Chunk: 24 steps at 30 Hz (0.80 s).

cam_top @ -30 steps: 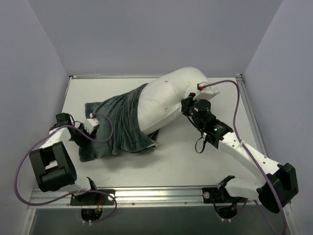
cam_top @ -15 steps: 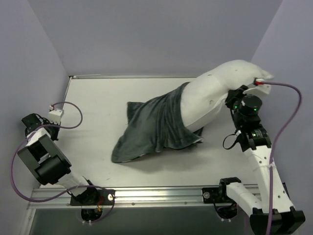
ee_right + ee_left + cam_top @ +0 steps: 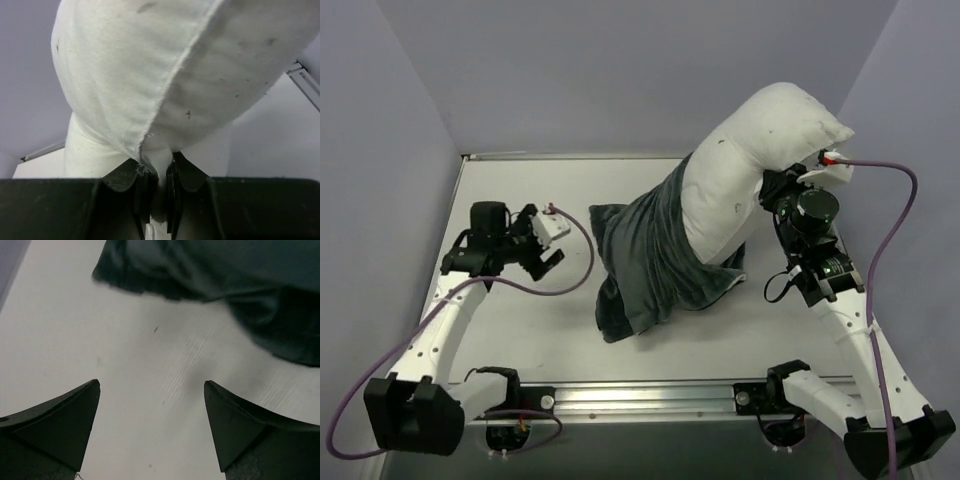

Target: Remove the pillowcase from the pillow

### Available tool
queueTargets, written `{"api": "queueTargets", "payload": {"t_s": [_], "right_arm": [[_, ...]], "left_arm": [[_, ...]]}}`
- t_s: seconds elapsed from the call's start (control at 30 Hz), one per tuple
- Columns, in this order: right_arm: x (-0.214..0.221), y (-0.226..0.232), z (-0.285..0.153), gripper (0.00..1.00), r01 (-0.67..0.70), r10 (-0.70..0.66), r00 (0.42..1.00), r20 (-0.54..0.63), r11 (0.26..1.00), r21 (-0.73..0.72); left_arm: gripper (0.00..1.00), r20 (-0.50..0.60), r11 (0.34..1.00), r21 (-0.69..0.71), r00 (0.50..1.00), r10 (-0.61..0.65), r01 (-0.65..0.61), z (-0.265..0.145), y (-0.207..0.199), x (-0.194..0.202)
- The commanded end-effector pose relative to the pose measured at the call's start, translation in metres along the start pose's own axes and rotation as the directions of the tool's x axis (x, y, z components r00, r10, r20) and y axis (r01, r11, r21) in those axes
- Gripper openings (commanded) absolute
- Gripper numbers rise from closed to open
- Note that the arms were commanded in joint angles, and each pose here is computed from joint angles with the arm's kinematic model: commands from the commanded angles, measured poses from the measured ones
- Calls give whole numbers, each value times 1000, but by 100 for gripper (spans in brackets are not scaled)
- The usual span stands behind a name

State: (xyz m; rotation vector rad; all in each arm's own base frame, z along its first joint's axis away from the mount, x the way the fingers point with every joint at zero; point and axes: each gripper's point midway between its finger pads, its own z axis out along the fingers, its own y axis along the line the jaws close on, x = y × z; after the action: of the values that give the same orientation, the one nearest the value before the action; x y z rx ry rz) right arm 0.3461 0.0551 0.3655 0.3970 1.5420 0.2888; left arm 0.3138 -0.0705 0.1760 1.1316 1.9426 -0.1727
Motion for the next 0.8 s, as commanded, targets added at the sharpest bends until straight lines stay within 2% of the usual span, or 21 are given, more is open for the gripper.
{"api": "queueTargets", "payload": {"t_s": [0.0, 0.03, 0.13, 0.23, 0.27, 0.37, 0.4, 0.5, 0.67, 0.77], "right_arm": [[-10, 8, 5, 0, -31, 31, 998, 46, 999, -21], [-8, 6, 6, 0, -29, 29, 999, 43, 1000, -13], [-8, 3, 6, 0, -28, 28, 999, 42, 1000, 1], [-9, -2, 6, 0, -16, 15, 999, 39, 1000, 27], [-11, -2, 6, 0, -15, 13, 999, 42, 999, 31], [-12, -3, 6, 0, -17, 15, 999, 46, 999, 36], [-11, -3, 5, 0, -21, 19, 999, 43, 999, 34], [-12, 0, 7, 0, -31, 29, 998, 47, 999, 27], [-17, -1, 5, 0, -26, 24, 998, 56, 999, 33], [-19, -3, 4, 0, -27, 25, 998, 66, 999, 38]], "left_arm": [[94, 87, 994, 90, 994, 61, -69, 1, -49, -48], [94, 101, 984, 112, 987, 126, -137, 9, -69, -58], [94, 107, 971, 151, 979, 171, -186, 36, -93, -44], [94, 68, 982, 137, 990, 123, -132, 60, -96, -30], [94, 21, 993, 105, 998, 58, -60, 69, -94, -23], [94, 28, 998, 61, 1000, -14, 12, 80, -85, -28], [94, 74, 998, 66, 997, -1, -4, 82, -85, -36], [94, 108, 985, 126, 989, 105, -118, 91, -101, -24], [94, -70, 973, 163, 982, 176, -163, 118, -105, 29], [94, -120, 971, 130, 969, 217, -201, 133, -100, 42]]}}
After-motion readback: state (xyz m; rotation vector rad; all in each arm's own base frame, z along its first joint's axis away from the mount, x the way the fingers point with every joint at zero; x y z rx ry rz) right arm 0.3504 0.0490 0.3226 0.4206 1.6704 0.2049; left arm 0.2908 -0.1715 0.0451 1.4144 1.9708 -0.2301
